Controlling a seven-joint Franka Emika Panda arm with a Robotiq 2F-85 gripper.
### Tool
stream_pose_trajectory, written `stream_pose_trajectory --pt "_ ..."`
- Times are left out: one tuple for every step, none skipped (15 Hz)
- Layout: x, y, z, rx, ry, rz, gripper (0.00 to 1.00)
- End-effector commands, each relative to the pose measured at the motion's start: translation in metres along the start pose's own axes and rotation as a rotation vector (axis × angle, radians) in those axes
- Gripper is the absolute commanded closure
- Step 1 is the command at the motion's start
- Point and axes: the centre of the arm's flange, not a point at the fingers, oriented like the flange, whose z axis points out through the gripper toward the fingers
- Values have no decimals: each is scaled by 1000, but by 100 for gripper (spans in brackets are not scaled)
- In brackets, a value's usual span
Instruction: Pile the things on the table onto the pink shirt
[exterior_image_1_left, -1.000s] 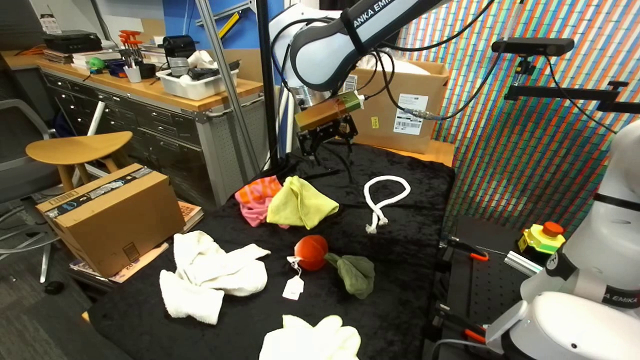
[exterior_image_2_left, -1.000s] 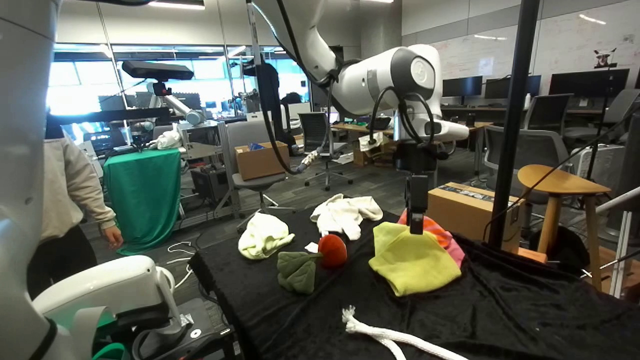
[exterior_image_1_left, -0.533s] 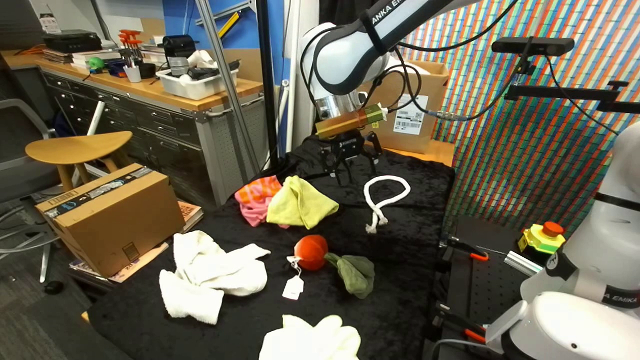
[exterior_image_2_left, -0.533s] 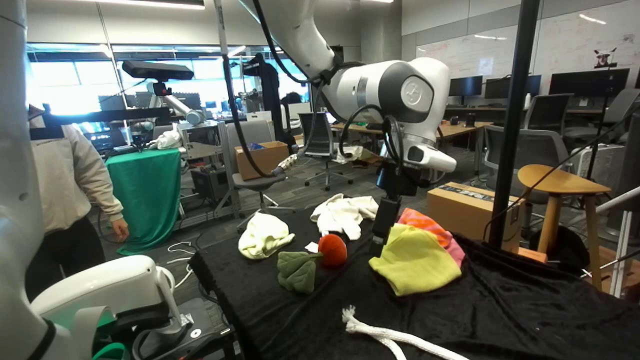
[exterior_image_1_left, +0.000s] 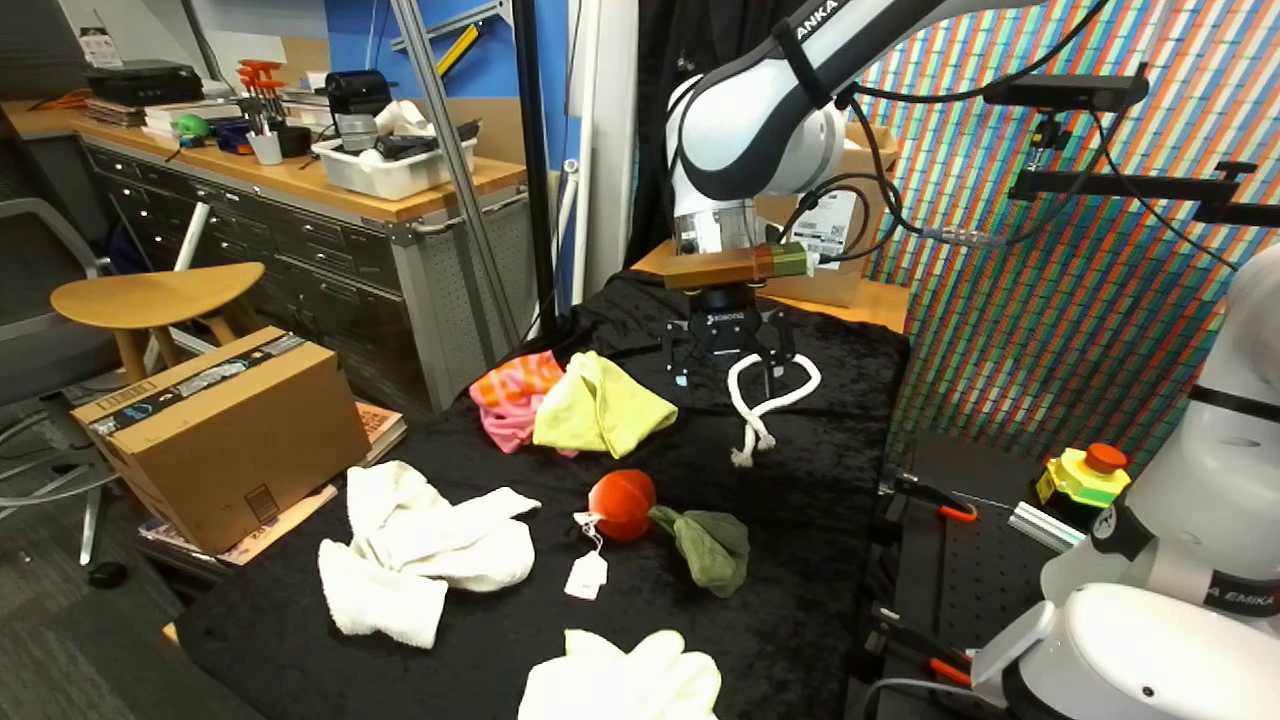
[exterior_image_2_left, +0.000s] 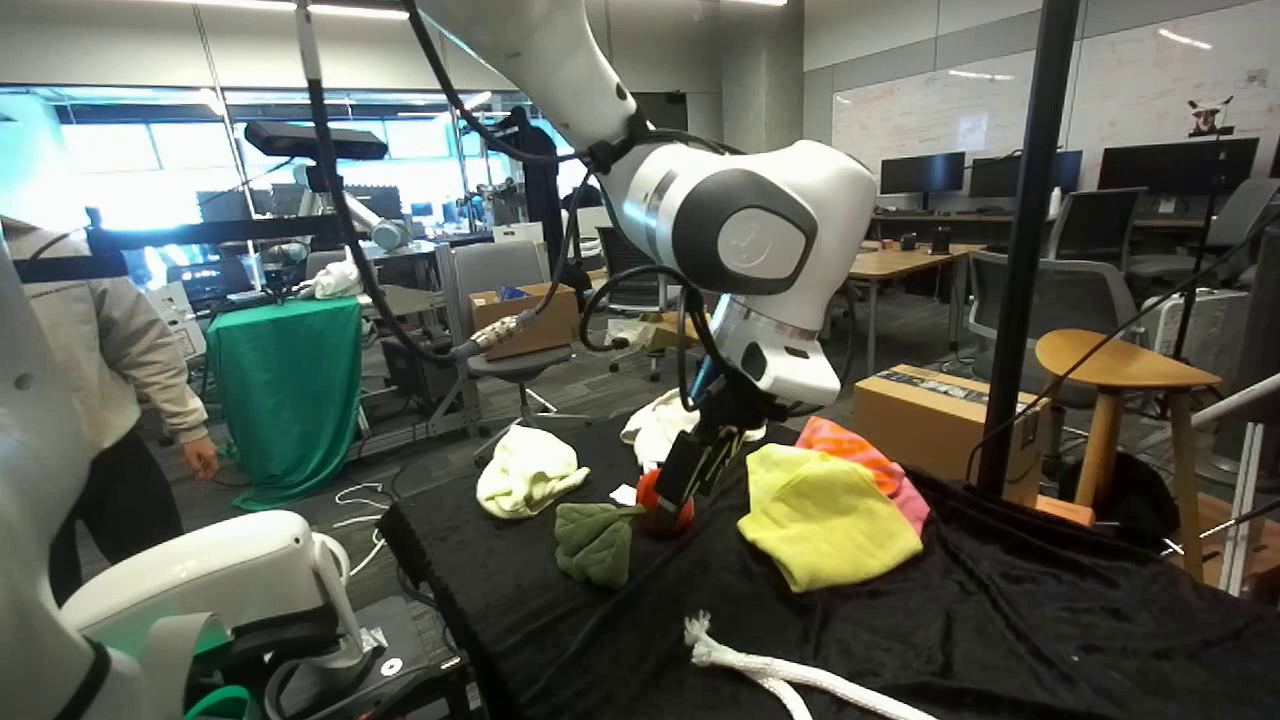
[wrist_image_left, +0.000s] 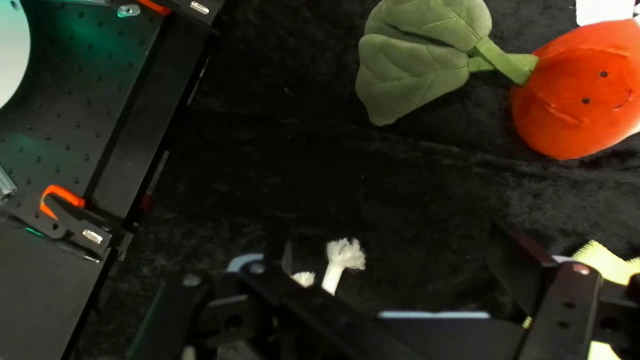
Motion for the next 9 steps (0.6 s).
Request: stream_pose_trajectory --pt "-3 30 18 39 10 -9 0" --pt "-1 34 23 32 21 -7 0" --pt "1 38 28 29 33 -5 0" --pt "5 41 32 30 42 1 0" --pt "7 43 35 33 47 5 0" --pt "12 45 39 45 54 16 0" --pt "16 46 42 52 65 26 0" --pt "20 47 44 63 72 35 0" --pt "23 47 46 73 79 45 0"
